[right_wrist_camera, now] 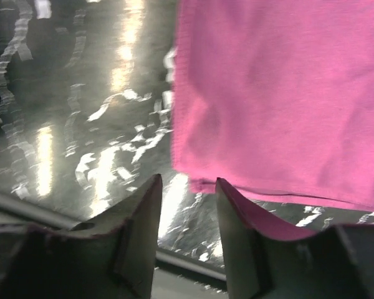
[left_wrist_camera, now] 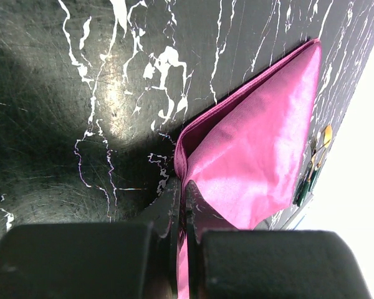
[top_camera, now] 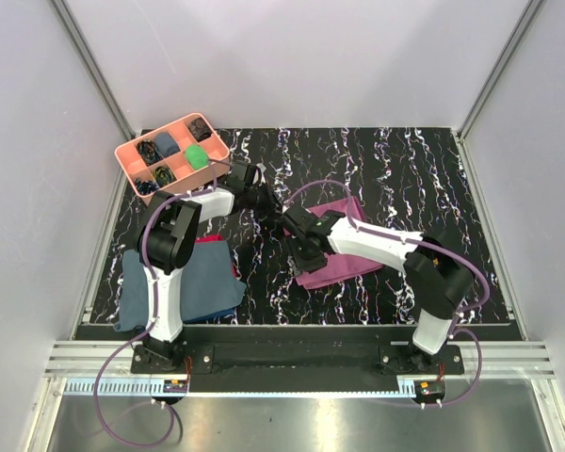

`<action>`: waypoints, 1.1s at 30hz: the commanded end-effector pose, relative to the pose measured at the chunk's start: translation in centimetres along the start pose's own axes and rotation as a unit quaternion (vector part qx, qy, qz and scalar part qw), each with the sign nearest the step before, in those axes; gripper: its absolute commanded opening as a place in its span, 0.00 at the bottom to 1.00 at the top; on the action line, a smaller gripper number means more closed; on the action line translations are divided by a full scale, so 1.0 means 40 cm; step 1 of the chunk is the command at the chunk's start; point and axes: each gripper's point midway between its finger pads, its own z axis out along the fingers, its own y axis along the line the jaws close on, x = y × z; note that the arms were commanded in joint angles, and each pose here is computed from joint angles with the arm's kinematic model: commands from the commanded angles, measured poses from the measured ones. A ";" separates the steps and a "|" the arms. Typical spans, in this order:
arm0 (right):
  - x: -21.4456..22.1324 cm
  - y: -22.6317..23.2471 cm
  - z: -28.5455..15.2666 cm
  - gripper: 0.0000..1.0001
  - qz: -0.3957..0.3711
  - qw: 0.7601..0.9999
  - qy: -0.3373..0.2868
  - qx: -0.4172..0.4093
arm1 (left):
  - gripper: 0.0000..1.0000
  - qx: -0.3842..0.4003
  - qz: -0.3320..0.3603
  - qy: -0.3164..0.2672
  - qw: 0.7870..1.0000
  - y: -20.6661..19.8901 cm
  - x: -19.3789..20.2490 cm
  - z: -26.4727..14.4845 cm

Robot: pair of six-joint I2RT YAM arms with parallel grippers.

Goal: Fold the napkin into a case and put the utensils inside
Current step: Fold the lower triangle-folded napkin at the center of the board.

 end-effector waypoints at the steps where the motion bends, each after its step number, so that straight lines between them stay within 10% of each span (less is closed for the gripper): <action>1: -0.022 -0.031 0.013 0.47 -0.024 0.997 -0.021 0.066 | 0.00 0.022 0.013 -0.005 1.000 -0.035 -0.008 -0.025; 21: 0.063 -0.040 0.123 0.52 -0.057 0.991 0.021 0.118 | 0.00 0.029 -0.006 -0.001 1.000 -0.020 -0.005 -0.032; 33: 0.060 0.062 0.122 0.00 -0.069 0.996 0.008 0.055 | 0.00 0.020 -0.043 -0.041 0.998 -0.001 -0.018 -0.103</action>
